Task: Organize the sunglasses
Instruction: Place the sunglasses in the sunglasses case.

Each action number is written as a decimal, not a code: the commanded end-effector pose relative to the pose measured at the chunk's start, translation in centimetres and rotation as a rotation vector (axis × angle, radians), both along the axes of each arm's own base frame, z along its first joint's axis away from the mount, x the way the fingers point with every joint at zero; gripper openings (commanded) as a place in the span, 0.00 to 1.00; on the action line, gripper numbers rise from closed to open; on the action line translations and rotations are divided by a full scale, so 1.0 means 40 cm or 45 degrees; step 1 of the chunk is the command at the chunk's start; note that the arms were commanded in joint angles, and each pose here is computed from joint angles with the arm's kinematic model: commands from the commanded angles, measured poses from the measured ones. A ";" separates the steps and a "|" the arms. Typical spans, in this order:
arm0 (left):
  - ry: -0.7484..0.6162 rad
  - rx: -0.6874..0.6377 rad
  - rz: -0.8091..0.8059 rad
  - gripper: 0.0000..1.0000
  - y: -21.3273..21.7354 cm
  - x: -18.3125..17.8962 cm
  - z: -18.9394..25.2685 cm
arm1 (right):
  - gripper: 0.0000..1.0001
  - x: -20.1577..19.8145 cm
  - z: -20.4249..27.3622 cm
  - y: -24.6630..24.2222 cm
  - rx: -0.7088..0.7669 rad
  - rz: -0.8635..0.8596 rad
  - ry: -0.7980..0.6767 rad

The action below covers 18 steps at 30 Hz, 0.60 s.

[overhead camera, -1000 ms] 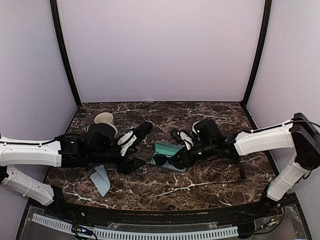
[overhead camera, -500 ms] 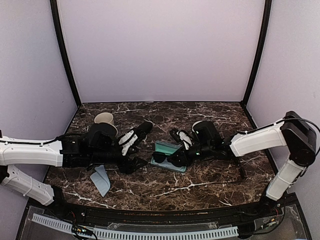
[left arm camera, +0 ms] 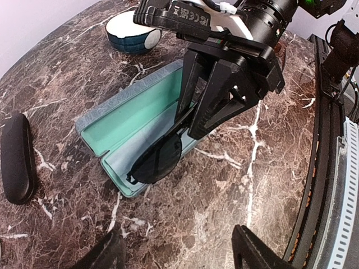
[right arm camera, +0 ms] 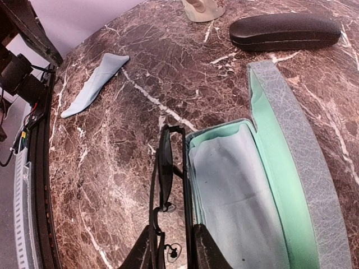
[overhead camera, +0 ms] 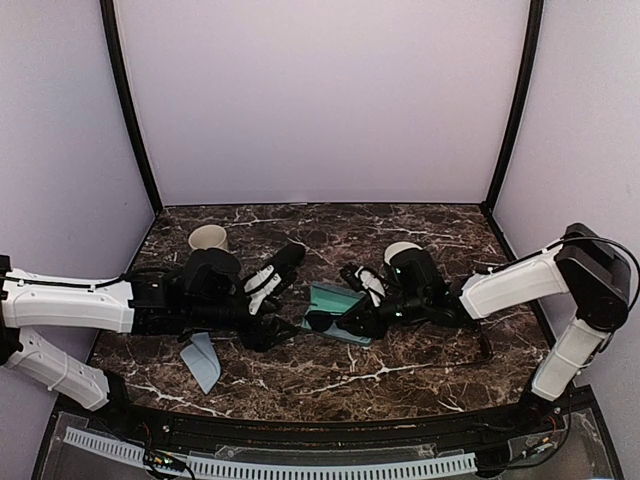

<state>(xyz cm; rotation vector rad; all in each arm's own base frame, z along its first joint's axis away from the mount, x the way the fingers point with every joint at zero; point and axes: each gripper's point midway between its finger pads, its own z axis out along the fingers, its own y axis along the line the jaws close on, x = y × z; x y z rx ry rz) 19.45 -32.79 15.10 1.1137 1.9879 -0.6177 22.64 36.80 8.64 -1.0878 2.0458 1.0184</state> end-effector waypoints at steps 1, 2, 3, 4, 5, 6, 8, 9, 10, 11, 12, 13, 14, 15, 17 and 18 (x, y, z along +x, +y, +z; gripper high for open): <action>-0.006 -0.067 -0.005 0.66 -0.023 0.010 0.038 | 0.23 0.022 0.019 0.000 0.065 -0.004 -0.081; -0.005 -0.066 -0.009 0.66 -0.024 0.009 0.037 | 0.23 0.023 0.023 0.002 0.079 -0.004 -0.094; -0.004 -0.065 -0.010 0.66 -0.024 0.009 0.036 | 0.23 0.024 0.025 0.002 0.089 -0.006 -0.104; -0.003 -0.064 -0.010 0.66 -0.024 0.009 0.034 | 0.23 0.025 0.027 0.004 0.102 -0.005 -0.115; -0.001 -0.064 -0.013 0.66 -0.026 0.008 0.033 | 0.23 0.028 0.029 0.005 0.115 -0.006 -0.128; 0.001 -0.063 -0.015 0.66 -0.026 0.008 0.031 | 0.23 0.029 0.028 0.005 0.126 -0.008 -0.137; 0.008 -0.065 -0.023 0.66 -0.029 0.006 0.029 | 0.23 0.033 0.032 0.008 0.154 -0.009 -0.163; 0.014 -0.065 -0.027 0.66 -0.030 0.004 0.027 | 0.23 0.036 0.028 0.009 0.158 -0.010 -0.167; 0.016 -0.067 -0.030 0.66 -0.032 0.003 0.027 | 0.23 0.037 0.028 0.011 0.166 -0.010 -0.175; 0.019 -0.067 -0.032 0.66 -0.032 0.002 0.026 | 0.23 0.038 0.025 0.012 0.169 -0.010 -0.178; 0.019 -0.067 -0.033 0.66 -0.033 0.002 0.026 | 0.23 0.039 0.025 0.012 0.175 -0.010 -0.184; 0.020 -0.069 -0.033 0.66 -0.033 0.002 0.027 | 0.23 0.038 0.022 0.011 0.181 -0.011 -0.189; 0.022 -0.070 -0.032 0.66 -0.034 0.002 0.028 | 0.23 0.037 0.024 0.010 0.192 -0.010 -0.199; 0.023 -0.070 -0.033 0.66 -0.034 0.002 0.027 | 0.23 0.036 0.026 0.008 0.204 -0.012 -0.211; 0.025 -0.073 -0.033 0.66 -0.034 0.001 0.027 | 0.22 0.052 0.025 -0.002 0.223 -0.097 -0.173; 0.027 -0.072 -0.033 0.66 -0.035 0.001 0.026 | 0.22 0.065 0.021 -0.009 0.235 -0.173 -0.116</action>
